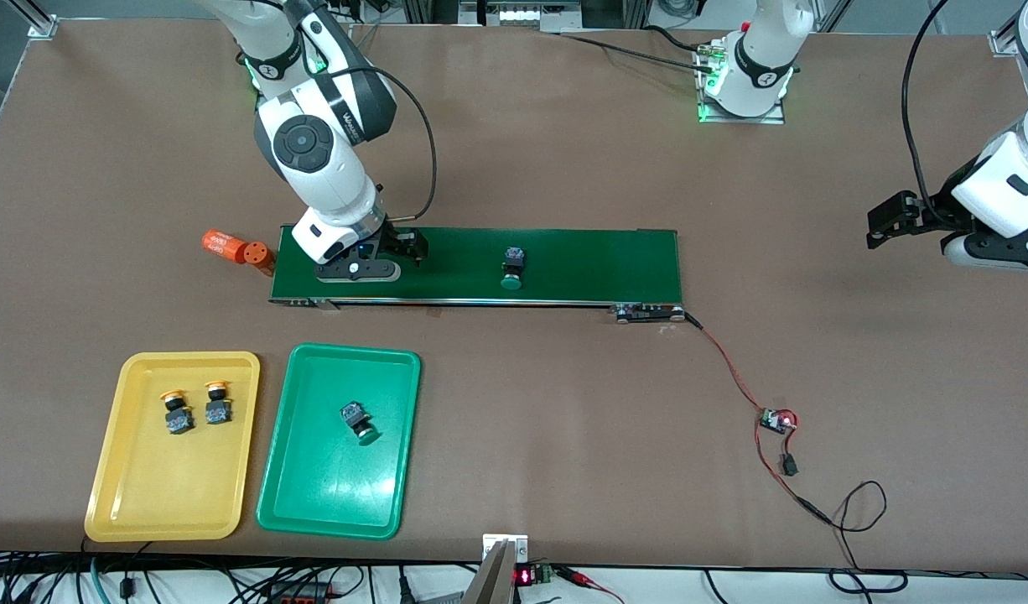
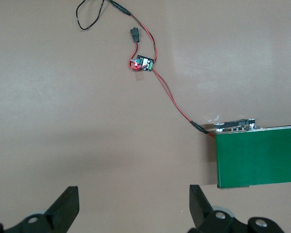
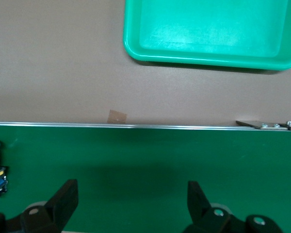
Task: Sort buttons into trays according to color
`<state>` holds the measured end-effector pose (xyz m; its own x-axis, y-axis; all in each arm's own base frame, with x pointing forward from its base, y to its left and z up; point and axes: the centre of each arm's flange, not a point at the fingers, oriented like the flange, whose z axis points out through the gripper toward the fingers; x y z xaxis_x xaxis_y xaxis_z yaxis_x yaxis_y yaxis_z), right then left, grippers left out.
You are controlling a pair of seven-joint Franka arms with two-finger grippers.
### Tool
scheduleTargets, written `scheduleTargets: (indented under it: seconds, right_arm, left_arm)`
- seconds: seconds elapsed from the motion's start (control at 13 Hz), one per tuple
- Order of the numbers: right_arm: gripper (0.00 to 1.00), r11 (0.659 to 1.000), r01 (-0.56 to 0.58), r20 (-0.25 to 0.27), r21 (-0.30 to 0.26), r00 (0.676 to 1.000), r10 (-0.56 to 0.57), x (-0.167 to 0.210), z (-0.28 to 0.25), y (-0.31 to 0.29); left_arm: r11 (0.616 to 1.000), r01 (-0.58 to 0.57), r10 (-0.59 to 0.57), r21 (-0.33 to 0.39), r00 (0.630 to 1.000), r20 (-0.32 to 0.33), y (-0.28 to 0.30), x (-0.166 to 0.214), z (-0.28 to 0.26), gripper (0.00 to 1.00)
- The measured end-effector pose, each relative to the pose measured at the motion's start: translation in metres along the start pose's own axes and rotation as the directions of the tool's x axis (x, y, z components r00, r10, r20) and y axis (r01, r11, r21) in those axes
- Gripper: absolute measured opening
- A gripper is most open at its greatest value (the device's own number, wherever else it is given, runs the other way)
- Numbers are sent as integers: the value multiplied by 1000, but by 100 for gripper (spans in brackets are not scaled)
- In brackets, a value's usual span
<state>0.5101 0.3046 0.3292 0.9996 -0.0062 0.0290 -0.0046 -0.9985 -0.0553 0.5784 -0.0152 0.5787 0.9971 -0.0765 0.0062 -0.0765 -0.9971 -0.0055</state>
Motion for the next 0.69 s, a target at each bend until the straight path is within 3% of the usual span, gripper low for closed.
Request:
scheduleTargets:
  seconds: [0.46, 0.69]
  right_arm:
    - [100, 999, -33, 7, 26, 999, 33, -35, 12, -37]
    - [100, 999, -40, -9, -7, 999, 40, -46, 18, -50]
  left_arm:
    - [1000, 1, -1, 0, 1000, 2, 0, 0, 0, 100]
    - [1000, 1, -1, 0, 1000, 3, -1, 0, 0, 100]
